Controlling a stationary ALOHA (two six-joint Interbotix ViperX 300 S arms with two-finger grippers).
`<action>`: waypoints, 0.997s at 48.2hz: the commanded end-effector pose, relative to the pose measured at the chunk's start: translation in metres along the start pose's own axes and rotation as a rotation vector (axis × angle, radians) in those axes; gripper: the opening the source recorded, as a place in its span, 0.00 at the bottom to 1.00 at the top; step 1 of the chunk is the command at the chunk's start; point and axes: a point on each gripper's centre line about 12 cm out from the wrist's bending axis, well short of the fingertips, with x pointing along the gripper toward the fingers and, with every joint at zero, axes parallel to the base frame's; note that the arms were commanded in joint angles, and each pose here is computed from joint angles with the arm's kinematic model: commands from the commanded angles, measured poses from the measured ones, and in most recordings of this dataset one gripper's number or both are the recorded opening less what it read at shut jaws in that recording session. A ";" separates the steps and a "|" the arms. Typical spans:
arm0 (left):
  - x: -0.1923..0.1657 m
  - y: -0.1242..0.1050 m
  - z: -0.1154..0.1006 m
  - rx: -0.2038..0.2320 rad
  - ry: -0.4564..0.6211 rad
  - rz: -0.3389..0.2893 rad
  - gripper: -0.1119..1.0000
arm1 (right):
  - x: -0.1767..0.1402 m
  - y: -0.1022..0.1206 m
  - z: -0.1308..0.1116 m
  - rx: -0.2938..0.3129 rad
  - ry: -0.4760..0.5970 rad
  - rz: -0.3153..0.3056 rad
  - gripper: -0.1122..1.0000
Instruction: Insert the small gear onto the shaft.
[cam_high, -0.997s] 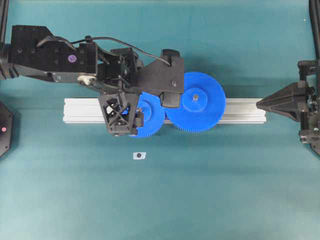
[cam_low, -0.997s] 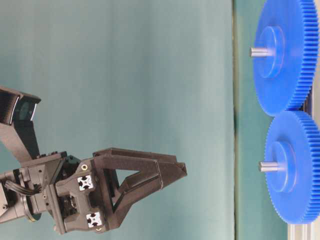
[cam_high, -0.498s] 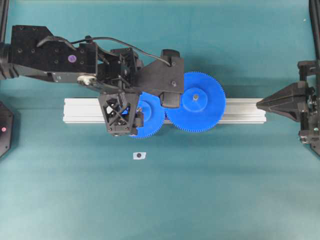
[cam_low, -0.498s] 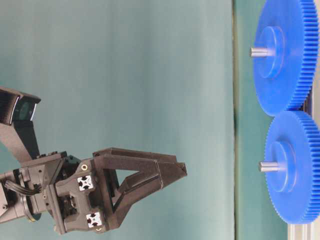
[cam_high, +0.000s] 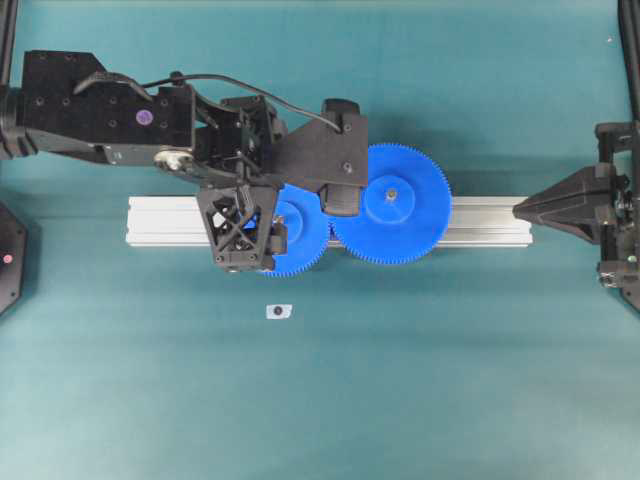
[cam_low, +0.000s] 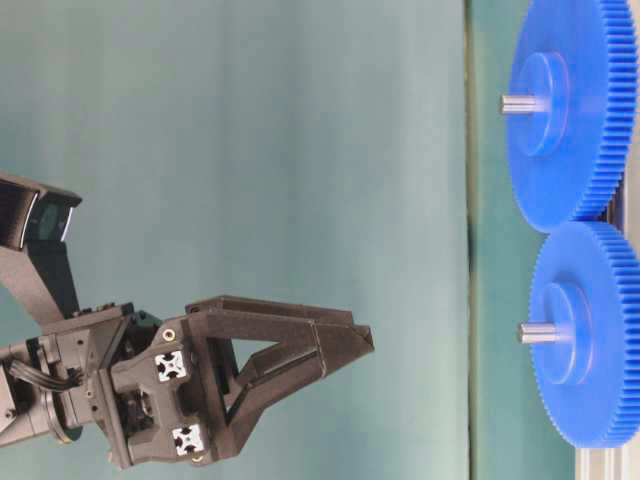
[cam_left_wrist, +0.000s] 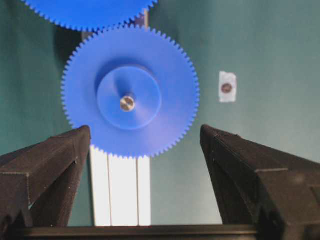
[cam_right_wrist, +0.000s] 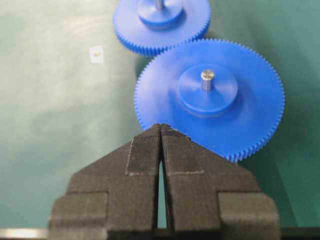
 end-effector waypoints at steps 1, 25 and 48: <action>-0.020 -0.001 0.007 0.005 -0.057 0.003 0.86 | -0.001 0.001 0.006 0.014 -0.020 0.002 0.12; -0.020 -0.001 0.007 0.008 -0.051 0.005 0.85 | -0.005 0.001 0.005 0.014 -0.020 0.003 0.12; -0.028 -0.002 0.010 0.011 -0.069 0.005 0.85 | -0.005 0.001 0.004 0.016 -0.017 0.002 0.12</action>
